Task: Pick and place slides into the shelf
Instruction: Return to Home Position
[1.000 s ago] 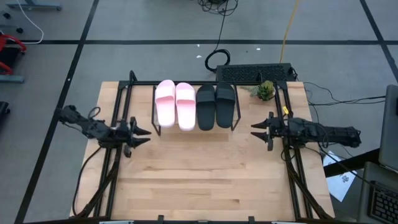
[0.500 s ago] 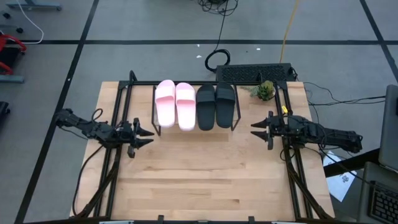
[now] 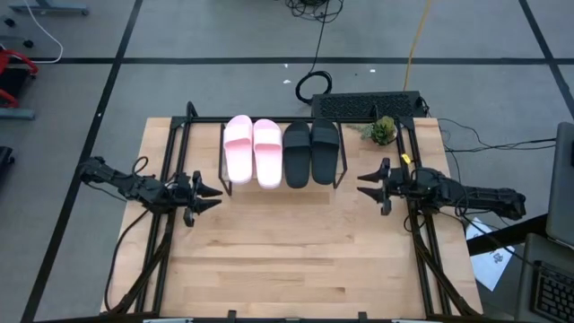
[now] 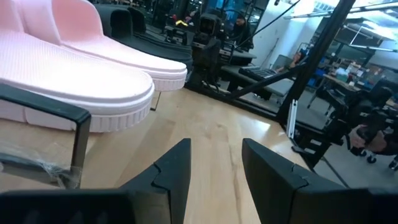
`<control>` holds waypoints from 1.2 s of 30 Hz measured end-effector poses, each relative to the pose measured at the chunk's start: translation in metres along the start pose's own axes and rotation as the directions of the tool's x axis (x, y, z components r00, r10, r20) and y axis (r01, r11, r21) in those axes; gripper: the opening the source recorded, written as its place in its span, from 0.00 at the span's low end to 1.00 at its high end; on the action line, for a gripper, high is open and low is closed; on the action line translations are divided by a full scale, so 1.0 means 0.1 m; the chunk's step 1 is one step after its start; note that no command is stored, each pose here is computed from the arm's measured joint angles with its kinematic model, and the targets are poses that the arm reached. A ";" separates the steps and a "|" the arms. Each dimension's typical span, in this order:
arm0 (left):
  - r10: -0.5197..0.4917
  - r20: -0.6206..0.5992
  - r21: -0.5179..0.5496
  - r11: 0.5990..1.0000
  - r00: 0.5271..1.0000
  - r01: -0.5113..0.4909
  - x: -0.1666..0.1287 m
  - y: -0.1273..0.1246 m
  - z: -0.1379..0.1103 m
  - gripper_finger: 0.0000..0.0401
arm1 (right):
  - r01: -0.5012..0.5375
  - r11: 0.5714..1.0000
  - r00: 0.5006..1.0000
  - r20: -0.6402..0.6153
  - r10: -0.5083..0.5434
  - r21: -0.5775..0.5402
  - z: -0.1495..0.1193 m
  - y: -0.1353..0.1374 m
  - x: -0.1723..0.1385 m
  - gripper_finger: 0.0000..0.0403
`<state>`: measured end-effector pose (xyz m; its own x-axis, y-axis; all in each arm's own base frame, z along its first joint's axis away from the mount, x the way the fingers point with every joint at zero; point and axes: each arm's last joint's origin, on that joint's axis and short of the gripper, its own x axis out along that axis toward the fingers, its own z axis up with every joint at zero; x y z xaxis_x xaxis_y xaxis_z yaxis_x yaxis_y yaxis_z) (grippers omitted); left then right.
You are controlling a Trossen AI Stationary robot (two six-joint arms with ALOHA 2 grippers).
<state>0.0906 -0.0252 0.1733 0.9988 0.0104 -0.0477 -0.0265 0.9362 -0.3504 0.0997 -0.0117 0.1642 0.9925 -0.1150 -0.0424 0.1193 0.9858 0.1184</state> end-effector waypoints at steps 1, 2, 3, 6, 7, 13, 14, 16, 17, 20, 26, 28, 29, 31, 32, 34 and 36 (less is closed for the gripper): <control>-0.001 0.002 -0.002 1.000 1.000 0.001 0.00 0.00 0.00 0.36 | -0.002 1.000 1.000 0.001 0.002 0.008 0.00 0.00 0.00 0.41; -0.001 0.004 -0.003 1.000 1.000 0.001 0.00 0.00 0.00 0.36 | 0.000 1.000 1.000 -0.004 0.000 0.019 0.00 0.00 0.01 0.41; -0.002 0.005 0.000 1.000 1.000 0.002 0.00 0.00 0.00 0.36 | 0.000 1.000 1.000 -0.006 0.000 0.027 0.00 0.00 0.01 0.41; -0.001 0.003 0.001 1.000 1.000 0.001 0.00 0.00 0.00 0.36 | -0.001 0.999 1.000 0.000 0.001 0.032 0.00 0.00 0.01 0.41; -0.001 0.003 0.001 1.000 1.000 0.001 0.00 0.00 0.00 0.36 | 0.000 0.999 1.000 -0.001 0.000 0.033 0.00 0.00 0.01 0.41; -0.001 0.003 0.003 1.000 1.000 0.001 0.00 0.00 0.00 0.36 | 0.000 0.999 1.000 -0.001 0.000 0.033 0.00 0.00 0.01 0.41; -0.001 0.004 0.005 1.000 1.000 0.001 0.00 0.00 0.00 0.36 | 0.000 0.999 1.000 -0.001 0.000 0.033 0.00 0.00 0.01 0.41; -0.001 0.004 0.004 1.000 1.000 0.001 0.00 0.00 0.00 0.36 | -0.001 0.999 1.000 0.000 0.001 0.033 0.00 0.00 0.01 0.41; -0.001 0.004 0.004 1.000 1.000 0.001 0.00 0.00 0.00 0.36 | 0.000 0.999 1.000 0.000 0.000 0.033 0.00 0.00 0.01 0.41; -0.001 0.004 0.005 1.000 1.000 0.001 0.00 0.00 0.00 0.36 | 0.000 0.999 1.000 0.000 0.000 0.033 0.00 0.00 0.01 0.41; -0.001 0.004 0.004 1.000 1.000 0.001 0.00 0.00 0.00 0.36 | 0.000 0.999 1.000 0.001 0.000 0.033 0.00 0.00 0.01 0.41; -0.001 0.004 0.004 1.000 1.000 0.001 0.00 0.00 0.00 0.36 | 0.000 0.999 1.000 0.002 0.000 0.033 0.00 0.00 0.01 0.41; -0.001 0.004 0.005 1.000 1.000 0.001 0.00 0.00 0.00 0.36 | 0.000 0.999 1.000 0.002 0.000 0.033 0.00 0.00 0.01 0.41; -0.001 0.004 0.004 1.000 1.000 0.001 0.00 0.00 0.00 0.36 | 0.000 0.999 1.000 0.002 0.000 0.033 0.00 0.00 0.01 0.41; -0.001 0.004 0.004 1.000 1.000 0.001 0.00 0.00 0.00 0.36 | 0.000 0.999 1.000 0.002 0.000 0.033 0.00 0.00 0.01 0.41; -0.001 0.004 0.005 1.000 1.000 0.001 0.00 0.00 0.00 0.36 | 0.000 0.999 1.000 0.002 0.000 0.033 0.00 0.00 0.01 0.41; -0.001 0.004 0.004 1.000 1.000 0.001 0.00 0.00 0.00 0.36 | 0.000 0.999 1.000 0.002 0.000 0.033 0.00 0.00 0.01 0.41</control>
<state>0.0907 -0.0252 0.1736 0.9990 0.0111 -0.0433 -0.0254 0.9378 -0.3463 0.1004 -0.0118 0.1645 0.9925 -0.1156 -0.0404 0.1205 0.9811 0.1514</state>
